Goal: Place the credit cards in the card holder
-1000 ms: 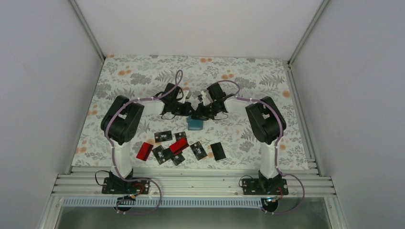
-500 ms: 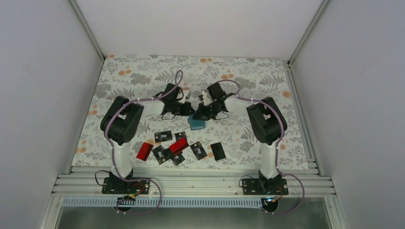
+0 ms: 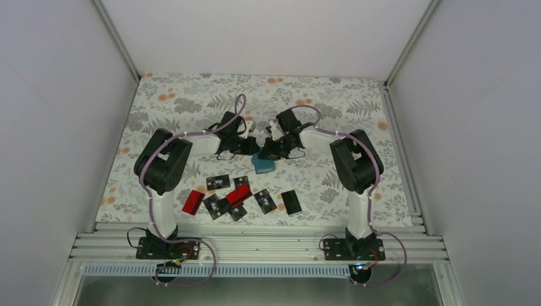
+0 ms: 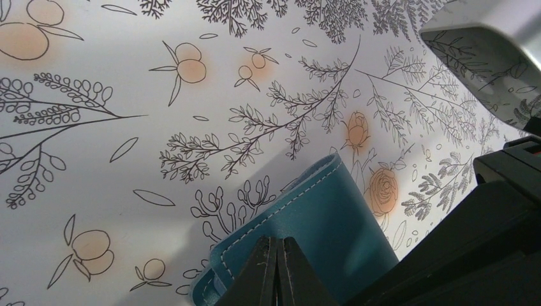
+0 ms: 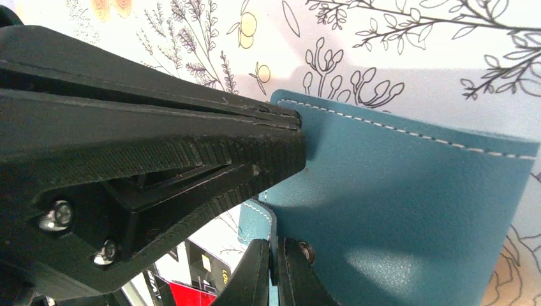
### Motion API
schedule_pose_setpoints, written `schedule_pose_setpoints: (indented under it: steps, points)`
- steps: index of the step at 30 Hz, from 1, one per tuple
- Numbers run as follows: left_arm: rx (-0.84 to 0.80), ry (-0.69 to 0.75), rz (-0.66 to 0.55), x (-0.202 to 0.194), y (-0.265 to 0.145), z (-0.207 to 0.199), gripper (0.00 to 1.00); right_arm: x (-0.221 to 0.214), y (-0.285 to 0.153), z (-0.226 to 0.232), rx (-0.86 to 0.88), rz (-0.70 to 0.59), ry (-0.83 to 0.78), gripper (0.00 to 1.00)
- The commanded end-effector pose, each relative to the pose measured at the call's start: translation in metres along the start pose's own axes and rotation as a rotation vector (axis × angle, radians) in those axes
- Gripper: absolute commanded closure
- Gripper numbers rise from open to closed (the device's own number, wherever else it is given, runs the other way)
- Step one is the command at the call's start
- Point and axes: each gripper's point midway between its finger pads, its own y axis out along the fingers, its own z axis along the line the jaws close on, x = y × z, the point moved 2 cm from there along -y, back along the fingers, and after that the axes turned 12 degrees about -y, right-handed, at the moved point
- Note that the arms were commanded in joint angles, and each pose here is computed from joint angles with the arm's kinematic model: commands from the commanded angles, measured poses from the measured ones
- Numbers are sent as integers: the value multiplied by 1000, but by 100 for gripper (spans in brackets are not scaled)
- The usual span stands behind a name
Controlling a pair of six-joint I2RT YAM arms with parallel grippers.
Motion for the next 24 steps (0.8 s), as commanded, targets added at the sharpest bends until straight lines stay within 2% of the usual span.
schedule_pose_setpoints:
  steps: [1,9,24]
  points:
    - [149,-34,40,-20,4,35,98,8,-10,-2,-51,-26,-19,95]
    - [163,-31,35,-19,4,36,98,3,-10,-11,-82,-10,2,96]
    - [182,-17,34,-18,7,33,98,13,-23,7,-35,-30,-30,95]
